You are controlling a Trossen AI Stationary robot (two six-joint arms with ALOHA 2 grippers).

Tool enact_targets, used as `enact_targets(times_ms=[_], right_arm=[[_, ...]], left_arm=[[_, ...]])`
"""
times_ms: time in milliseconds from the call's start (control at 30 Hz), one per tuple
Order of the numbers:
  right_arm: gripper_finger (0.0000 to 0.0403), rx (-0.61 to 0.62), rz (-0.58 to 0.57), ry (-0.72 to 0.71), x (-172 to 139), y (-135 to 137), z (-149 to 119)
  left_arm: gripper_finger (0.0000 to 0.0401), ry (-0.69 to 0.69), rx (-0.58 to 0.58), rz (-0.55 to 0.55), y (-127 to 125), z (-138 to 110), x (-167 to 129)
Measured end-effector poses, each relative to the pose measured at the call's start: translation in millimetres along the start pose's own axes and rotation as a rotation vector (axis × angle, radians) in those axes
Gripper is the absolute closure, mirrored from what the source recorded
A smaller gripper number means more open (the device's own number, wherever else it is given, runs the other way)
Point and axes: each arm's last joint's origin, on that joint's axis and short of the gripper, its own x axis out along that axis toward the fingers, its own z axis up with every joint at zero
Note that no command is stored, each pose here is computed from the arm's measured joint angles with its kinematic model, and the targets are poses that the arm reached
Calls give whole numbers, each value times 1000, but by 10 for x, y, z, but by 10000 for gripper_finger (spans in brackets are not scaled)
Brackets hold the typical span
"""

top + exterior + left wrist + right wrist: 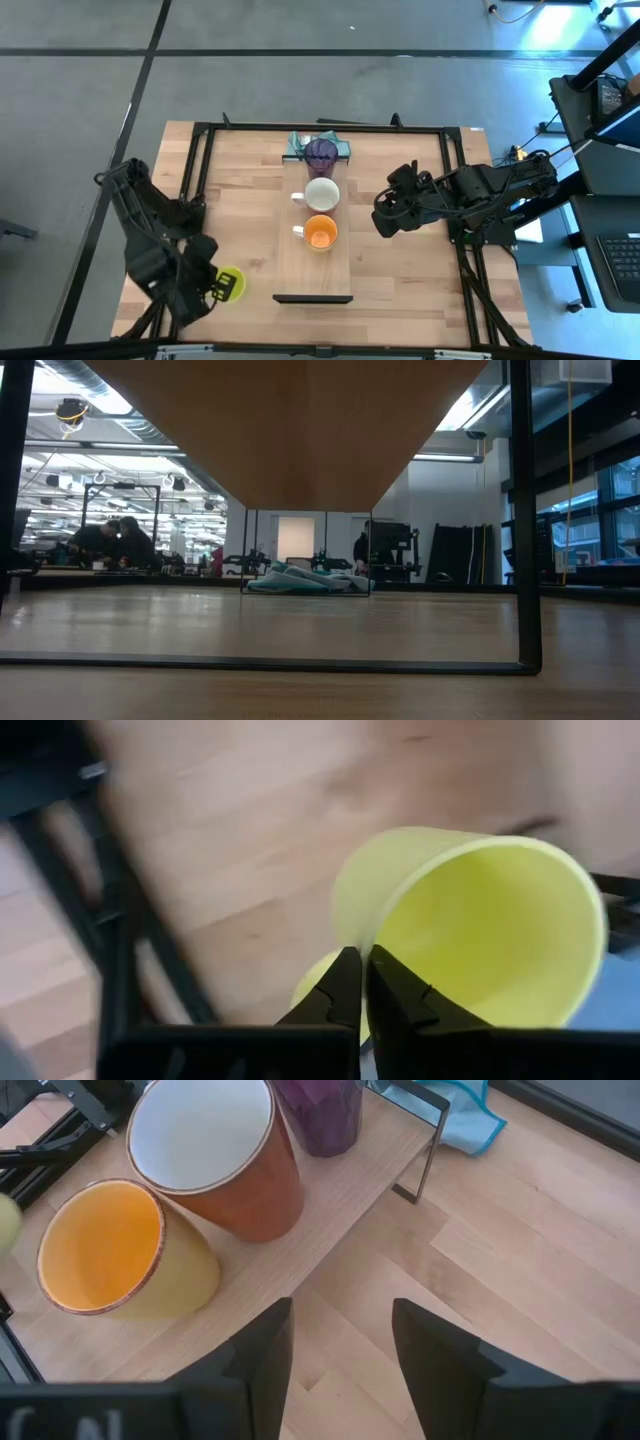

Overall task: Stack small to large cups/mugs on shelf
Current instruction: Put the light green cup on the shelf

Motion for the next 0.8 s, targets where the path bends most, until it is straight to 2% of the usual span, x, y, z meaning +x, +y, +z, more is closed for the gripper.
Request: enact_targets(times_ms=[100,500,667,800], right_arm=[[229,0,0,0,0,0,1],[229,-1,0,0,0,0,0],[229,-1,0,0,0,0,0],[229,-1,0,0,0,0,0]], left_arm=[[401,-3,45,-69,-117,156,-118],[401,-81,192,-79,-393,752,-100],[401,-109,231,-214,-588,907,-87],[401,-124,254,-257,-746,1005,-8]])
